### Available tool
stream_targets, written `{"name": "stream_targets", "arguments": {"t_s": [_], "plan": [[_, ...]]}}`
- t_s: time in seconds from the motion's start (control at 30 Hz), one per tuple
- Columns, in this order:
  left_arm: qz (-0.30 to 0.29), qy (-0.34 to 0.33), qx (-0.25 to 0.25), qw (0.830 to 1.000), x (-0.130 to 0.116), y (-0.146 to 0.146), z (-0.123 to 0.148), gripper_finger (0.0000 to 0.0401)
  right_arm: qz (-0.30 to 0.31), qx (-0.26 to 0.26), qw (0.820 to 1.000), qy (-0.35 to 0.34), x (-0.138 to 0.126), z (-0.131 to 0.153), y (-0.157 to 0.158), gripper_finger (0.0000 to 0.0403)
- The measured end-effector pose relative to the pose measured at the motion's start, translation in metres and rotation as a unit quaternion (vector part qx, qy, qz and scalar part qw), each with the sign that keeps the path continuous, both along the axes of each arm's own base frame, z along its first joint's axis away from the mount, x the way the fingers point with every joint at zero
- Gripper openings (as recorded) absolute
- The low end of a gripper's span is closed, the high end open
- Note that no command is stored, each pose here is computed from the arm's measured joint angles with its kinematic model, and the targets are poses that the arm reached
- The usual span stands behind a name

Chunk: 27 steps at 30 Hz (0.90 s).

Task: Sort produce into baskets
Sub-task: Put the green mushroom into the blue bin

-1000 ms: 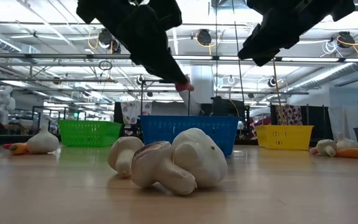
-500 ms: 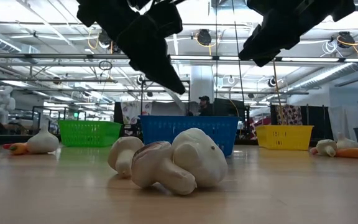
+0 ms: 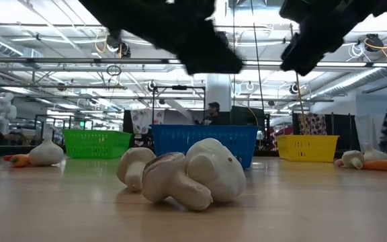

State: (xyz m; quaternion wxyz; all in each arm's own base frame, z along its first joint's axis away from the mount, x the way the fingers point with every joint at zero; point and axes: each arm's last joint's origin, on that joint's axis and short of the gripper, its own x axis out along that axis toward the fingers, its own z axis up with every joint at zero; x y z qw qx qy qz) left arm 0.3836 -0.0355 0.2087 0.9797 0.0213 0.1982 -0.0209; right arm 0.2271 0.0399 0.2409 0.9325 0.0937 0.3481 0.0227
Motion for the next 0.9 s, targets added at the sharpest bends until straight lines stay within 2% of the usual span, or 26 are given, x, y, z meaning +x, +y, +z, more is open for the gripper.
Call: {"name": "stream_targets", "arguments": {"t_s": [0.1,0.27,0.4,0.5,0.63,0.77,0.9], "plan": [[-0.017,-0.023,-0.012,1.0,0.023,0.002,-0.009,0.0149,-0.02,-0.002,1.0,-0.011,-0.015,0.012,0.001,0.0],[-0.053,-0.006,-0.008,0.999,0.073,0.003,-0.02,0.0149,-0.07,-0.021,0.997,-0.003,-0.047,0.024,-0.001,0.0],[-0.065,-0.005,0.017,0.998,0.111,0.001,-0.025,0.0149,-0.112,0.006,0.993,0.018,-0.07,0.028,-0.005,0.0],[-0.062,0.0,0.023,0.998,0.136,0.0,-0.032,0.0149,-0.131,0.011,0.991,0.012,-0.077,0.03,-0.005,0.0],[-0.05,0.0,0.027,0.998,0.17,0.007,-0.045,0.0154,-0.125,0.003,0.992,0.012,-0.08,0.031,-0.005,0.0],[-0.042,0.029,0.029,0.998,0.19,0.012,-0.062,0.0178,-0.131,-0.002,0.991,0.039,-0.086,0.026,-0.006,0.0],[-0.046,0.038,0.039,0.997,0.196,0.014,-0.069,0.0209,-0.158,0.001,0.986,0.048,-0.094,0.027,-0.01,0.0]]}}
